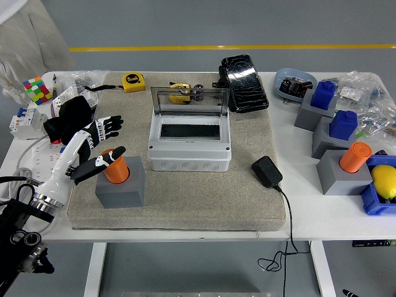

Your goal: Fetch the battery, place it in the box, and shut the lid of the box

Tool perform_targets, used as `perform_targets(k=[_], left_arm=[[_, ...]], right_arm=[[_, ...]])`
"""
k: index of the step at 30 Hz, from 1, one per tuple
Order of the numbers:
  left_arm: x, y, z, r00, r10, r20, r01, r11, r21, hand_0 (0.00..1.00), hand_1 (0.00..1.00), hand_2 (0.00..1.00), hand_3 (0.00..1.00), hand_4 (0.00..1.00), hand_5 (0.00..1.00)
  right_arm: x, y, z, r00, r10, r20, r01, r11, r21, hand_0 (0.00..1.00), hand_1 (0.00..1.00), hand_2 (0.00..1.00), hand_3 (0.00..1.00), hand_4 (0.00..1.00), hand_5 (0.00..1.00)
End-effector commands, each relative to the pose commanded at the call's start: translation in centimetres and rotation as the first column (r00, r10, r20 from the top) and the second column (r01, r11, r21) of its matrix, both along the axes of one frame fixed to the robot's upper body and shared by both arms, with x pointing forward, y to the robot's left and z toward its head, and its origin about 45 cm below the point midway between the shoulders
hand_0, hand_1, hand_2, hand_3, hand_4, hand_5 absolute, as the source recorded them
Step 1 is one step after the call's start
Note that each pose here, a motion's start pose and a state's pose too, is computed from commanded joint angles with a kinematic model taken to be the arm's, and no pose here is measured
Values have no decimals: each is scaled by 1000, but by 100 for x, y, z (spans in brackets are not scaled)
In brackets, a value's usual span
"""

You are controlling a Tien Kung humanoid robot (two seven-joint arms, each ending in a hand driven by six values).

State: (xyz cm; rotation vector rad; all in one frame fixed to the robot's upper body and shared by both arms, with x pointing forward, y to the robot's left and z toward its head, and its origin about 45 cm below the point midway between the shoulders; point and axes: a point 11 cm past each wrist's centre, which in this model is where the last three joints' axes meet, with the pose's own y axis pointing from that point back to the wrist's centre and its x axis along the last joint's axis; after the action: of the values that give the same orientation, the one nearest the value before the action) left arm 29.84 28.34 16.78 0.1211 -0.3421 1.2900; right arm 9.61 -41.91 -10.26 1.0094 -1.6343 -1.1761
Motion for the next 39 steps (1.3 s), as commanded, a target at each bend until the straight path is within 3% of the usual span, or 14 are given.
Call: perform_targets(k=[2, 3, 14, 15, 20, 21, 26, 27, 32, 33, 38, 39], left_arm=[[-5, -4, -11, 1000, 1, 0, -1, 1000, 3, 741, 819, 865, 854, 998, 249], [-8, -8, -19, 1000, 1, -1, -1, 1000, 5, 666, 770, 819, 834, 998, 39], [-33, -40, -95, 1000, 5, 5, -5, 1000, -6, 606, 729, 778, 809, 998, 2], [-32, -36, -102, 1000, 9, 4, -9, 1000, -13, 498, 692, 752, 791, 998, 2], [-20, -37, -141, 1000, 18, -4, -18, 999, -40, 498, 692, 752, 791, 998, 2], [-20, -40, -149, 1000, 18, -6, -18, 999, -42, 450, 645, 658, 768, 998, 2], [-22, -58, -195, 1000, 20, -17, -21, 998, -53, 450, 645, 658, 768, 998, 2], [-23, -62, -201, 1000, 20, -18, -21, 998, -56, 427, 598, 589, 721, 998, 2], [-21, -71, -224, 1000, 23, -20, -25, 998, -65, 427, 598, 589, 721, 998, 2], [-21, -72, -229, 999, 23, -22, -25, 998, -66, 371, 492, 446, 629, 998, 2], [-30, -86, -280, 999, 16, -42, -19, 998, -66, 371, 492, 446, 629, 998, 2], [-32, -89, -292, 999, 15, -47, -18, 998, -67, 346, 408, 392, 518, 998, 2]], right_arm=[[4, -1, 1, 1000, 0, 2, 0, 1000, 0, 652, 673, 688, 580, 956, 553], [6, -3, 2, 1000, 1, 3, -1, 1000, -1, 651, 673, 688, 580, 956, 552], [28, -9, 9, 1000, 4, 6, -4, 1000, -2, 651, 673, 688, 580, 956, 553], [28, -11, 10, 1000, 6, 5, -6, 1000, -2, 652, 672, 688, 579, 956, 552], [31, -18, 13, 1000, 9, 4, -9, 1000, -3, 652, 672, 688, 579, 956, 552], [32, -19, 14, 1000, 10, 3, -10, 1000, -4, 653, 672, 688, 579, 956, 552], [29, -20, 13, 1000, 13, 2, -13, 1000, -4, 653, 672, 688, 579, 956, 552], [27, -18, 12, 1000, 12, 1, -12, 1000, -3, 652, 672, 688, 579, 956, 553], [19, -5, 6, 1000, 8, 1, -8, 1000, 0, 652, 672, 688, 579, 956, 553], [17, -2, 5, 1000, 7, 2, -7, 1000, 0, 651, 673, 688, 579, 956, 553], [14, 20, -3, 1000, 6, 3, -6, 1000, 5, 651, 673, 688, 579, 956, 553], [15, 22, -4, 1000, 5, 3, -5, 1000, 5, 652, 672, 688, 579, 956, 552]])
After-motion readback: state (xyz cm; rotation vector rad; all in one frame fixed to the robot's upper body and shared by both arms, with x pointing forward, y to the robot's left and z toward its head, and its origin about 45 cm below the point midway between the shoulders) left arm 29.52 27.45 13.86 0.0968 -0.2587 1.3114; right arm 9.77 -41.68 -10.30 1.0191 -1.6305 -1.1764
